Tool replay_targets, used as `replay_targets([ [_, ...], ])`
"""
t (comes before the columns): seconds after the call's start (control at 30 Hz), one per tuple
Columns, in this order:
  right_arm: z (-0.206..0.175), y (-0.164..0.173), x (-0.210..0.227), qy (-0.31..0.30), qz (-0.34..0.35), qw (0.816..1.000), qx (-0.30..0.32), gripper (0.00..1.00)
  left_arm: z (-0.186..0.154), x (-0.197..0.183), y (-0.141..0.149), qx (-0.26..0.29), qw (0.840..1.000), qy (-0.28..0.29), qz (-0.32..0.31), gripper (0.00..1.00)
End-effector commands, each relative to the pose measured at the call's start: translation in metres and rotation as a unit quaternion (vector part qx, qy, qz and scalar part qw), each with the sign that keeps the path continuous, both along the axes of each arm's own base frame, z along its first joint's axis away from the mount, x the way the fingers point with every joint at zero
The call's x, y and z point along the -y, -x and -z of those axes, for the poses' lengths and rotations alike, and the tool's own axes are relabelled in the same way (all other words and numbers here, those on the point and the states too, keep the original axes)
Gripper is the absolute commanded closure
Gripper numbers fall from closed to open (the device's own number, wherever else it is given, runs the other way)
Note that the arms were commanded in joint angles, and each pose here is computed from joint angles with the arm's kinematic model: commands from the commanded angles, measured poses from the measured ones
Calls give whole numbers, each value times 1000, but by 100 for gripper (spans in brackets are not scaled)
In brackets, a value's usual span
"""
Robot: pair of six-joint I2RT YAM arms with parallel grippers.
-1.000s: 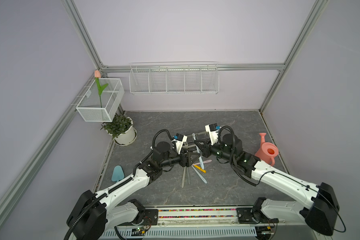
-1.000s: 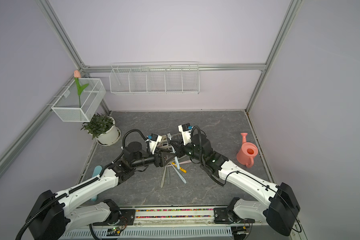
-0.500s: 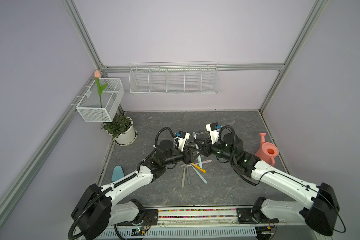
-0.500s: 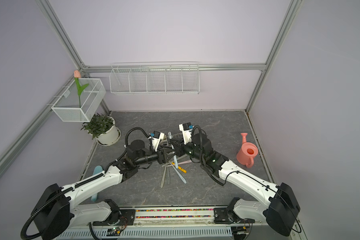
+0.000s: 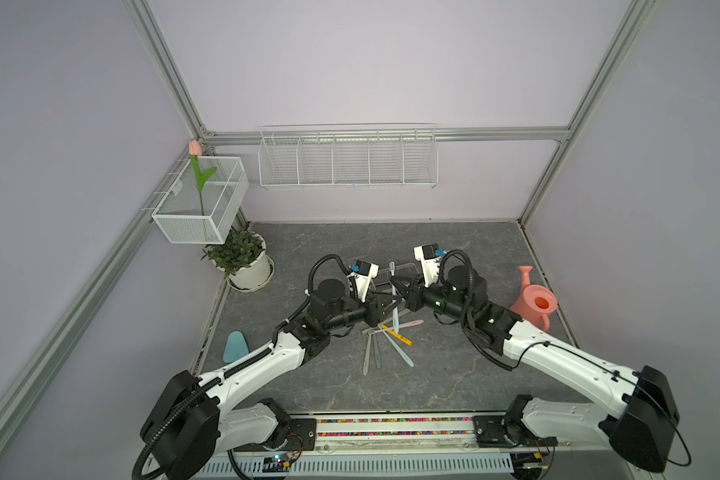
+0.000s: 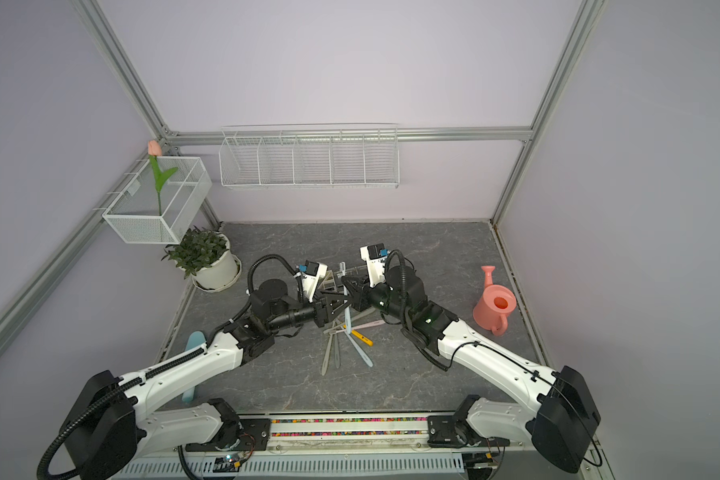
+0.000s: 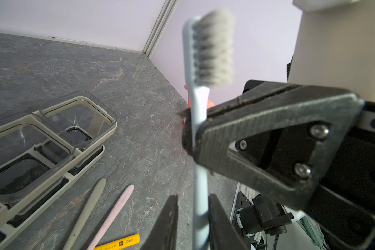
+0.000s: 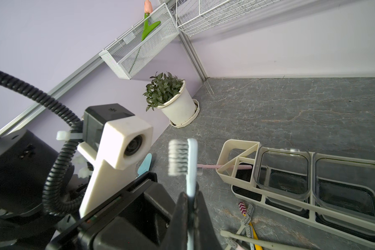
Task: Place the toothbrush into the toothbrush holder
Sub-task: Pick up the toothbrush from the center of the board.
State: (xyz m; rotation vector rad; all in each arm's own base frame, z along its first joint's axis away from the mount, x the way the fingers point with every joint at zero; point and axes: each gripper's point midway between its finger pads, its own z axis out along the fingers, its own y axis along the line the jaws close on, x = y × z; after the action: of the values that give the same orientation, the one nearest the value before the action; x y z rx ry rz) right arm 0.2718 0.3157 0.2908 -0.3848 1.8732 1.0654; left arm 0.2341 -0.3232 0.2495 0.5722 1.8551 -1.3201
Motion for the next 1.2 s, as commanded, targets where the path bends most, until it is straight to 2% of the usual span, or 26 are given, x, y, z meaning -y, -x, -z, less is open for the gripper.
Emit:
replay_targets([
  [0.0, -11, 2, 6, -14, 2, 1000, 7, 93, -14, 4, -5, 15, 1000, 8, 0, 78],
  [0.1, -10, 2, 6, -14, 2, 1000, 6, 93, -14, 6, -5, 15, 1000, 8, 6, 80],
  [0.2, -8, 2, 6, -13, -3, 1000, 3, 79, -14, 8, -4, 14, 1000, 9, 14, 82],
  [0.3, -8, 2, 2, -11, -11, 1000, 3, 73, -13, 10, -2, 11, 1000, 10, 20, 83],
  [0.63, -3, 0, 2, -1, -14, 1000, -2, 74, -15, 8, -1, 16, 1000, 9, 21, 86],
  [0.9, -6, 9, 10, 19, -19, 1000, 11, 63, -17, 8, 1, 21, 999, 3, 26, 92],
  [1.17, -3, 13, 12, 33, -31, 999, 12, 61, -19, 10, 6, 26, 999, 0, 44, 96],
])
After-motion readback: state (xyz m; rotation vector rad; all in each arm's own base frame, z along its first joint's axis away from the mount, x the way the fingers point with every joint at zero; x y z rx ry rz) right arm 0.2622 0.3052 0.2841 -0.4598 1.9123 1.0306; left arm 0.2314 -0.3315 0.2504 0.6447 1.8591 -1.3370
